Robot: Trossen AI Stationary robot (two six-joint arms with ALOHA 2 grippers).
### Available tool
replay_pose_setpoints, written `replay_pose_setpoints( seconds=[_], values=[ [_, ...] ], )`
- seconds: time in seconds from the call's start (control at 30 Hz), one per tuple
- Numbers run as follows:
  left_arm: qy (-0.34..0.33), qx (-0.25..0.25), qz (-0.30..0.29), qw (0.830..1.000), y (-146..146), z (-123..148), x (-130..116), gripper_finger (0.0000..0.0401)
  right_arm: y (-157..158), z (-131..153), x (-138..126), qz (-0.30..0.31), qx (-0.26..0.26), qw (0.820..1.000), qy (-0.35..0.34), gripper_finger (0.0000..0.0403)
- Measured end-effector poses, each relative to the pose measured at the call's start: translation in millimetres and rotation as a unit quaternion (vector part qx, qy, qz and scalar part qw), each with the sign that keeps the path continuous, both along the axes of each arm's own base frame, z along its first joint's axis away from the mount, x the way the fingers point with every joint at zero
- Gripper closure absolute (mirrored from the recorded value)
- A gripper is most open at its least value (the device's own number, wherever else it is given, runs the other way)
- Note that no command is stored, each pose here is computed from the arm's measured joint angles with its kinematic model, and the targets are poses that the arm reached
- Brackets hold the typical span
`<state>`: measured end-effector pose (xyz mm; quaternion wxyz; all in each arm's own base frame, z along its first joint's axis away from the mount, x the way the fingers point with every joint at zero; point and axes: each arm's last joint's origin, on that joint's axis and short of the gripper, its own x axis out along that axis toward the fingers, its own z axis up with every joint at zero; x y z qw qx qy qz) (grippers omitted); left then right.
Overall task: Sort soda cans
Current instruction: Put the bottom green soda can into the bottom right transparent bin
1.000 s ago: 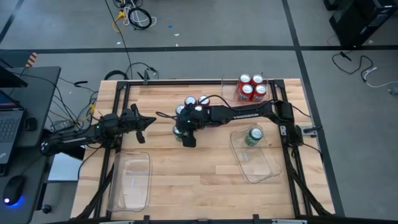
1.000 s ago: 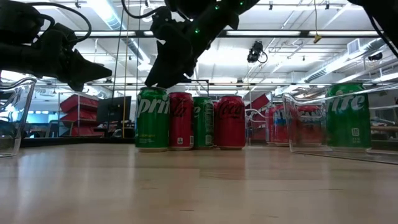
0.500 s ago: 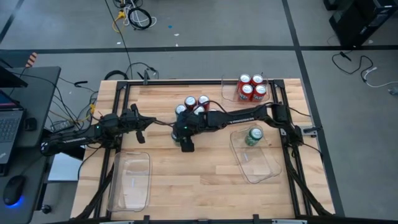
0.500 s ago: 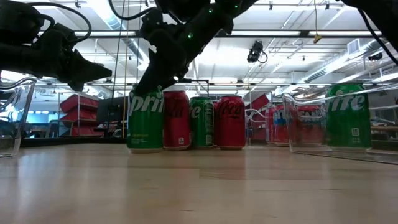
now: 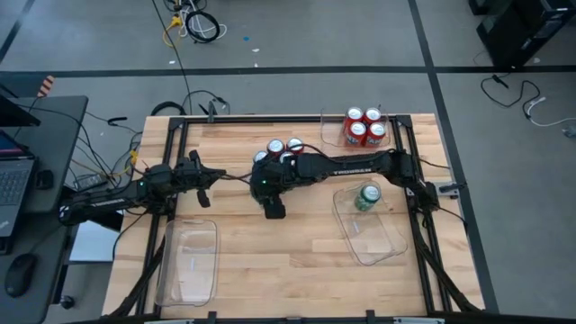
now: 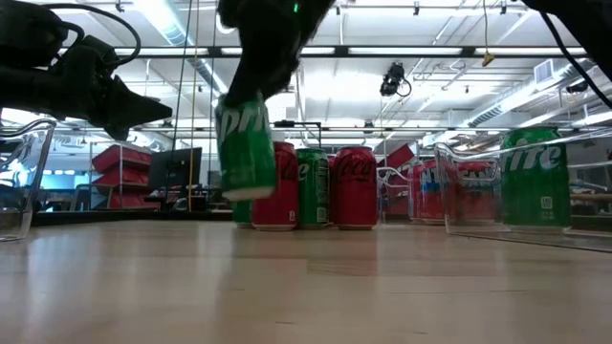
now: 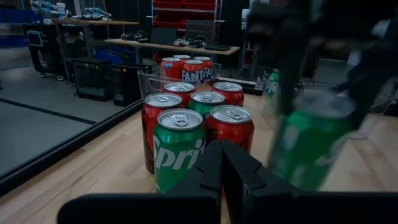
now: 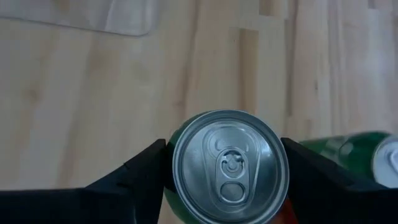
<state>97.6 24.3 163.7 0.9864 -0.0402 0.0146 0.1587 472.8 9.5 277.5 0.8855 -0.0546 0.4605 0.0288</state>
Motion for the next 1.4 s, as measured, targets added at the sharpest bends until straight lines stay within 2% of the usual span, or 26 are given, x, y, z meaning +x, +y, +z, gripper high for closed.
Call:
replay_pose_setpoints(
  seconds=[0.17,0.43,0.53,0.73,0.9,1.13,1.4],
  values=[
    [0.001,0.0,0.0,1.0,0.0,-0.2,0.0,0.0393,22.4,32.2,-18.0,-0.051,0.031,0.997,0.049,0.0147],
    [0.001,0.0,0.0,1.0,-0.1,-0.3,0.0,0.0393,59.5,54.8,-64.3,-0.179,-0.029,0.972,0.149,0.0147],
    [0.002,0.0,0.0,1.0,0.0,-0.3,0.0,0.0393,71.7,65.5,-80.9,-0.223,-0.039,0.963,0.15,0.0147],
    [0.002,0.0,0.0,1.0,0.0,-0.3,0.0,0.0393,88.1,90.9,-116.8,-0.28,-0.015,0.954,0.102,0.0147],
    [0.002,0.0,0.0,1.0,0.0,-0.3,0.0,0.0393,92.5,88.2,-149.5,-0.341,-0.004,0.935,0.097,0.0147],
    [0.002,-0.003,-0.001,1.0,0.0,-0.5,0.0,0.0393,90.2,66.8,-202.4,-0.431,0.012,0.895,0.112,0.0147],
    [0.001,-0.016,-0.016,1.0,-0.9,-0.9,0.4,0.0393,95.9,47.9,-256.0,-0.512,0.057,0.853,0.089,0.0147]
  ],
)
